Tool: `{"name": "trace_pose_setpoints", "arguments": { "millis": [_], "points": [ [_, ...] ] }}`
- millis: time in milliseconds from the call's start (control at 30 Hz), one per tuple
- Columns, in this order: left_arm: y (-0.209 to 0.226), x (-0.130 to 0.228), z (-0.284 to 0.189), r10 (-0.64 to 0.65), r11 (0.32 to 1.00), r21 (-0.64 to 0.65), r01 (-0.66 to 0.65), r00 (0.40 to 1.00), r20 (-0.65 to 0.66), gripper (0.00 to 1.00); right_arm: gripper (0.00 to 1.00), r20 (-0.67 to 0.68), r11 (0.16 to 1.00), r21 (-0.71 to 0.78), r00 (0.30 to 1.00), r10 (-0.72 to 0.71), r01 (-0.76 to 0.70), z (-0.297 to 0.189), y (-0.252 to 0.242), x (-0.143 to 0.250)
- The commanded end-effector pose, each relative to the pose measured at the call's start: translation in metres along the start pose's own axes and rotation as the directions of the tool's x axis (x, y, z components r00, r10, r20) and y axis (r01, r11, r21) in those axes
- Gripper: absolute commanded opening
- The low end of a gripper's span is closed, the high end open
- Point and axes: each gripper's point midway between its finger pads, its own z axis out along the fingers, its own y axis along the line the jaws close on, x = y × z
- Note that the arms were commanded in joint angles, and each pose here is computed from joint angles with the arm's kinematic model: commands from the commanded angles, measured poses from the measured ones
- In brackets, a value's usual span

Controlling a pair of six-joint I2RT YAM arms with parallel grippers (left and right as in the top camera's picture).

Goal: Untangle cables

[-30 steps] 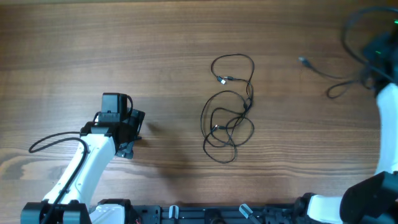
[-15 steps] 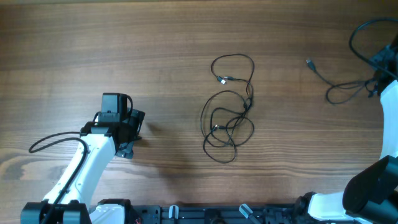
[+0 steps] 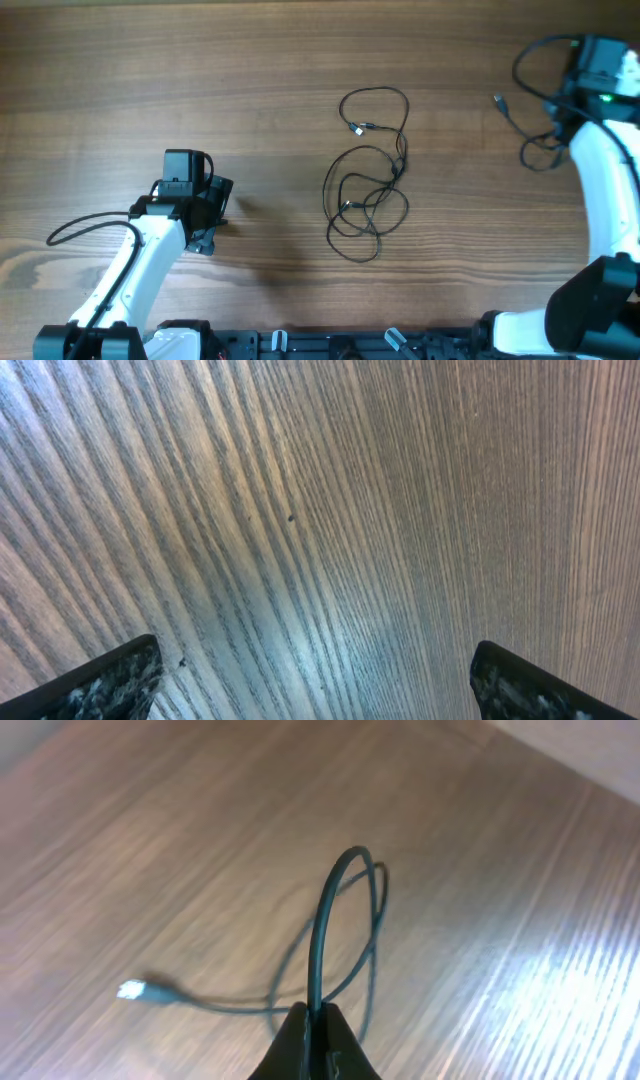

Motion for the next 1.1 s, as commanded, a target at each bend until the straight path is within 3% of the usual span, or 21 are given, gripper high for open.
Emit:
{"name": "trace_pose_setpoints", "arguments": {
  "millis": [0, 133, 233, 367, 467, 633, 800, 1067],
  "points": [
    [0.000, 0.001, 0.000, -0.009, 1.000, -0.001, 0.009, 1.000, 0.001, 1.00, 0.04, 0.059, 0.999, 0.015, 0.998, 0.039, -0.040, -0.018, -0.004, -0.008],
    [0.000, 0.001, 0.000, -0.009, 1.000, 0.000, 0.009, 1.000, 0.001, 1.00, 0.04, 0.050, 1.000, -0.030, 0.999, -0.009, 0.010, -0.044, 0.002, 0.001],
    [0.000, 0.001, 0.000, -0.009, 1.000, -0.001, 0.009, 1.000, 0.001, 1.00, 0.04, 0.133, 0.985, -0.170, 0.991, -0.003, 0.026, -0.104, 0.016, -0.005],
    [0.000, 0.001, 0.000, -0.009, 1.000, -0.001, 0.009, 1.000, 0.001, 1.00, 0.05, 0.307, 0.932, -0.363, 0.946, 0.105, 0.015, -0.199, 0.013, -0.024],
    [0.000, 0.001, 0.000, -0.009, 1.000, -0.001, 0.009, 1.000, 0.001, 1.00, 0.05, 0.382, 0.917, -0.398, 0.906, 0.181, -0.016, -0.234, -0.011, -0.036],
    [0.000, 0.001, 0.000, -0.009, 1.000, 0.000, 0.009, 1.000, 0.001, 1.00, 0.04, 0.416, 0.953, -0.304, 0.899, 0.137, -0.004, -0.231, -0.036, -0.035],
    [0.000, 0.001, 0.000, -0.009, 1.000, 0.000, 0.009, 1.000, 0.001, 1.00, 0.04, 0.255, 0.961, -0.275, 0.964, 0.080, -0.007, -0.205, -0.031, 0.005],
    [-0.001, 0.001, 0.000, -0.010, 1.000, 0.002, 0.010, 1.000, -0.002, 1.00, 0.05, 0.043, 0.958, -0.276, 0.997, -0.069, 0.078, -0.183, -0.013, 0.056]
  ]
}}
